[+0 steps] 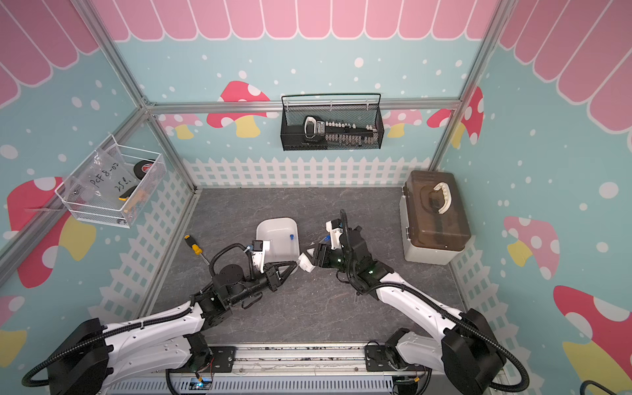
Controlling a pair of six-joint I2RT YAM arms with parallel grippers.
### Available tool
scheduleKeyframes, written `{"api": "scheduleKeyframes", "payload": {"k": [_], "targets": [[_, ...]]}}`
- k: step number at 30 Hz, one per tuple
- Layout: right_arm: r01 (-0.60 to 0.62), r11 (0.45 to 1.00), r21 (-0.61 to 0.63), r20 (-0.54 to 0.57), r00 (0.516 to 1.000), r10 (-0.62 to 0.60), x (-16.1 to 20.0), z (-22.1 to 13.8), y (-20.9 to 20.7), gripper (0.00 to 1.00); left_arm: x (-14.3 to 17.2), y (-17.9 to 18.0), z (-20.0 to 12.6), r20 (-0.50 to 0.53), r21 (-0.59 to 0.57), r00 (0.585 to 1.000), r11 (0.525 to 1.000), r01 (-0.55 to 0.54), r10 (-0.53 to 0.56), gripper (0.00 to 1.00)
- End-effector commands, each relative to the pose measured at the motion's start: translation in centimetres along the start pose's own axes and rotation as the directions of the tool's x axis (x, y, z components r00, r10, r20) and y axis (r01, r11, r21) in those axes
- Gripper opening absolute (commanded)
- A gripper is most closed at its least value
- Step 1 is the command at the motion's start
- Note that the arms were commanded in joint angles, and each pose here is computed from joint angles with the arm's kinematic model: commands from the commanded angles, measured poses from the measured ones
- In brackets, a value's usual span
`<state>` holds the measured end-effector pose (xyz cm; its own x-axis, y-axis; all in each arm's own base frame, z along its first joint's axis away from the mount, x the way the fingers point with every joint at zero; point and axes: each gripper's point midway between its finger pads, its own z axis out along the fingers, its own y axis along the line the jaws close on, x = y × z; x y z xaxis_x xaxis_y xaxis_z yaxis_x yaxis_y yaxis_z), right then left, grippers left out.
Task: Wipe the exteriors of test tubes
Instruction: Wipe the dirt from the test tube.
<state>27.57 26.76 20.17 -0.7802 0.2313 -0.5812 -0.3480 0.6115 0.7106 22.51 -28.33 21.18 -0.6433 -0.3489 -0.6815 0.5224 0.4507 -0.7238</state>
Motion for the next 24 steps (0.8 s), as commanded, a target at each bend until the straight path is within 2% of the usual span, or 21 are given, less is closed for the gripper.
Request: {"api": "scheduleKeyframes", "payload": {"k": [1, 10, 24], "targets": [[-0.043, 0.999, 0.009, 0.016, 0.999, 0.043, 0.0, -0.1, -0.2, 0.67, -0.8, 0.0, -0.5, 0.034, -0.019, 0.999, 1.000, -0.025, 0.026, 0.15], [-0.097, 0.995, -0.031, 0.026, 0.995, 0.097, -0.1, 0.4, 0.3, 0.64, -0.6, -0.5, -0.2, 0.004, -0.028, 0.995, 0.995, -0.095, 0.095, 0.15], [-0.128, 0.991, -0.038, 0.022, 0.991, 0.129, 0.4, 1.2, -0.1, 0.64, -0.3, -0.8, 0.3, 0.034, 0.002, 0.998, 0.999, -0.043, 0.043, 0.14]]}}
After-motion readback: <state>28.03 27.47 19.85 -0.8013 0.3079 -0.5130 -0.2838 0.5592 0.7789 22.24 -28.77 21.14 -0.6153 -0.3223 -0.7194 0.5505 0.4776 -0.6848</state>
